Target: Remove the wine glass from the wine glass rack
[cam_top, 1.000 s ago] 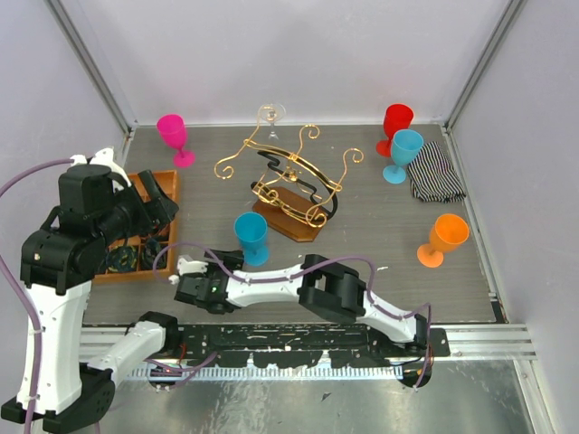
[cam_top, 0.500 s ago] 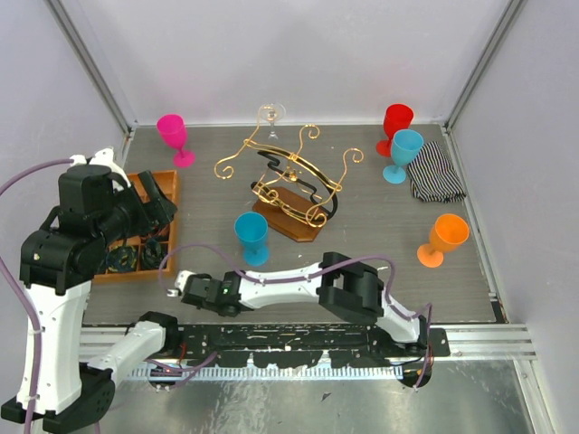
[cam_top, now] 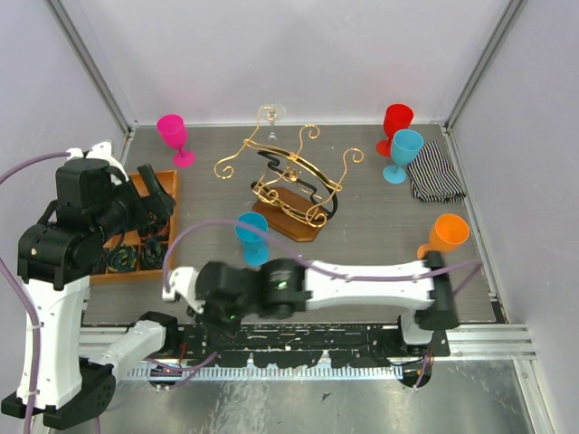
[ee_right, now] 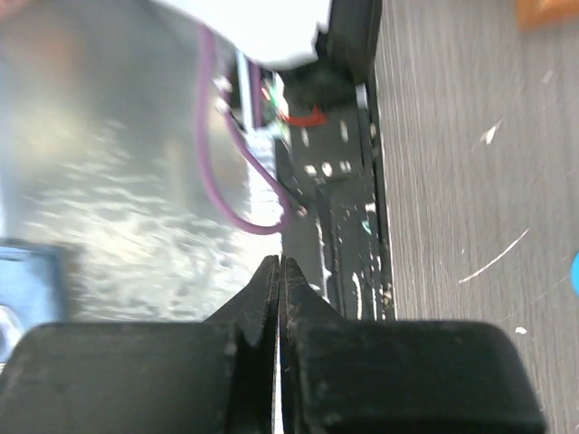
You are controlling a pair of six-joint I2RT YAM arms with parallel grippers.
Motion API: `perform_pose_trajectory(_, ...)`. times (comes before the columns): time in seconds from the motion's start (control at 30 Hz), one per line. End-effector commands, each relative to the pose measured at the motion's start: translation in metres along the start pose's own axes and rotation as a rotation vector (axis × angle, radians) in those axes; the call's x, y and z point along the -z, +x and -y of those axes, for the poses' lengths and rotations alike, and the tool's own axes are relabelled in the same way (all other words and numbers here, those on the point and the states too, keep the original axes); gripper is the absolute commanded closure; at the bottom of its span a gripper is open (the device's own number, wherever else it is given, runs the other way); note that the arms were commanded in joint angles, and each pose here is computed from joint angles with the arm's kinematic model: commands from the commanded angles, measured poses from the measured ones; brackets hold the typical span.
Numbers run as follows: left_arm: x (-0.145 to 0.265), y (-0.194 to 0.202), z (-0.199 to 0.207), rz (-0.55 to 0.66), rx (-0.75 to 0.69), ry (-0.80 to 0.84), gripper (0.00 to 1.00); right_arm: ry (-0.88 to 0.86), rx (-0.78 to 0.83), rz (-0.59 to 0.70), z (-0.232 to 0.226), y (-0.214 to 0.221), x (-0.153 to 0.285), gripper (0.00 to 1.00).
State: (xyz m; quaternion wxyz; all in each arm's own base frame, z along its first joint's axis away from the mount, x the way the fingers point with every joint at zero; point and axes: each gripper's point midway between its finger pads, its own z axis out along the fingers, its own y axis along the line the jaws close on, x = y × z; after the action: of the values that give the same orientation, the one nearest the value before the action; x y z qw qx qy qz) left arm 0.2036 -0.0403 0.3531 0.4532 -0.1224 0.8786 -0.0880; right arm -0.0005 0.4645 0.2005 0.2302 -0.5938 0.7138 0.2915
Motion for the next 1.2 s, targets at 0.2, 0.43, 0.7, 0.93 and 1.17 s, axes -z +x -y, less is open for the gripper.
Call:
perform_pose_trajectory(0.2, -0.035, -0.012, 0.038, -0.022, 0.043, 0.13, 0.09, 0.117, -0.247, 0.703, 0.083, -0.13, 0.287, 0.83)
perform_pose_trajectory(0.43, -0.069, -0.042, 0.082, -0.072, 0.061, 0.233, 0.19, 0.448, -0.507, 0.794, 0.223, -0.129, 0.345, 0.47)
perform_pose_trajectory(0.7, -0.097, -0.077, 0.115, -0.047, 0.104, 0.313, 0.2, 0.315, -0.785, 0.834, 0.363, -0.112, 0.35, 0.45)
perform_pose_trajectory(0.93, -0.109, -0.088, 0.133, -0.051, 0.14, 0.363, 0.22, 0.178, -0.905, 0.851, 0.438, -0.1, 0.324, 0.45)
perform_pose_trajectory(1.17, -0.103, -0.087, 0.129, -0.035, 0.119, 0.36, 0.21, 0.127, -0.944, 0.83, 0.477, -0.091, 0.288, 0.46)
